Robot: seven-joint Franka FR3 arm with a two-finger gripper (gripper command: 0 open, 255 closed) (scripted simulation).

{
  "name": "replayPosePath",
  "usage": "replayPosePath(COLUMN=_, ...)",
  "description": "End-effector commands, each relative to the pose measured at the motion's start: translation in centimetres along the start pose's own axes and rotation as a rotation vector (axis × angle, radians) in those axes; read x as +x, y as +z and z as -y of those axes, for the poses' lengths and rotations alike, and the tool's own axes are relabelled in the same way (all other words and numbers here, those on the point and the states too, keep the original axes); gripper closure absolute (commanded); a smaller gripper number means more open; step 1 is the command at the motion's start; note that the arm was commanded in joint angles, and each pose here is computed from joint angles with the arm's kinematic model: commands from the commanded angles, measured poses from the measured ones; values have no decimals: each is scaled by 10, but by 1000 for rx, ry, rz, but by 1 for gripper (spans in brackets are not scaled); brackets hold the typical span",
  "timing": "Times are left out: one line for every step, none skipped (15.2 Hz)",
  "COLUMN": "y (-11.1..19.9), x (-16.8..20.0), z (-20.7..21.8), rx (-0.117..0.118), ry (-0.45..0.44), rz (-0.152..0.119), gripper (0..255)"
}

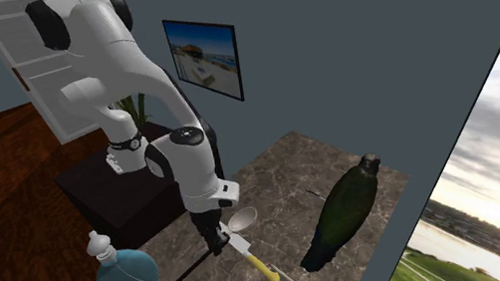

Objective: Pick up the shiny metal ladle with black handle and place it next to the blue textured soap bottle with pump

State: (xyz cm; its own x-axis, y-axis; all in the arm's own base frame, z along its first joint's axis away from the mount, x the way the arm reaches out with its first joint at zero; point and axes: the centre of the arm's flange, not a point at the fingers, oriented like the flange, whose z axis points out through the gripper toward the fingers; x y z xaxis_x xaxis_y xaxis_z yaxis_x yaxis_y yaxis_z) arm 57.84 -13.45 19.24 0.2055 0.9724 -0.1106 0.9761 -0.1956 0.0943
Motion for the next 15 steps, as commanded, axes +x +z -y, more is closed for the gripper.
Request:
replayPosePath(y=10, x=1, z=1, rx=-1, ry=0, rz=0, gripper=255)
replayPosePath(y=16, x=1, z=2, rx=-1, ry=0, rz=0, gripper=255)
replayPosePath(y=21, x=2, z=2, rx=-1, ry=0, rz=0, gripper=255)
replayPosePath(y=26, x=3, z=3, rx=-1, ry=0, rz=0, gripper=255)
replayPosePath(y=31, x=3, z=3, rx=-1, ry=0, rz=0, gripper=255)
replayPosePath(y=37, x=4, z=4, rx=-1, ry=0, rz=0, gripper=255)
replayPosePath(y=42, x=4, z=4, rx=-1, ry=0, rz=0, gripper=255)
replayPosePath(y=47, x=5, z=5, rx=-1, ry=0, rz=0, gripper=255)
replayPosePath(y=52, x=6, z=5, rx=-1, ry=0, rz=0, gripper=255)
replayPosePath(y=57, x=6, z=6, rx=-1, ry=0, rz=0, gripper=255)
replayPosePath(y=63, x=7, z=6, rx=-1, ry=0, rz=0, gripper=255)
replayPosePath(y=68, x=7, z=7, rx=-1, ry=0, rz=0, gripper=255)
replayPosePath(y=73, x=8, z=7, rx=-1, ry=0, rz=0, gripper=255)
replayPosePath(y=78, x=8, z=8, rx=-1, ry=0, rz=0, gripper=255)
replayPosePath(y=84, x=9, z=8, rx=-1, ry=0, rz=0, gripper=255)
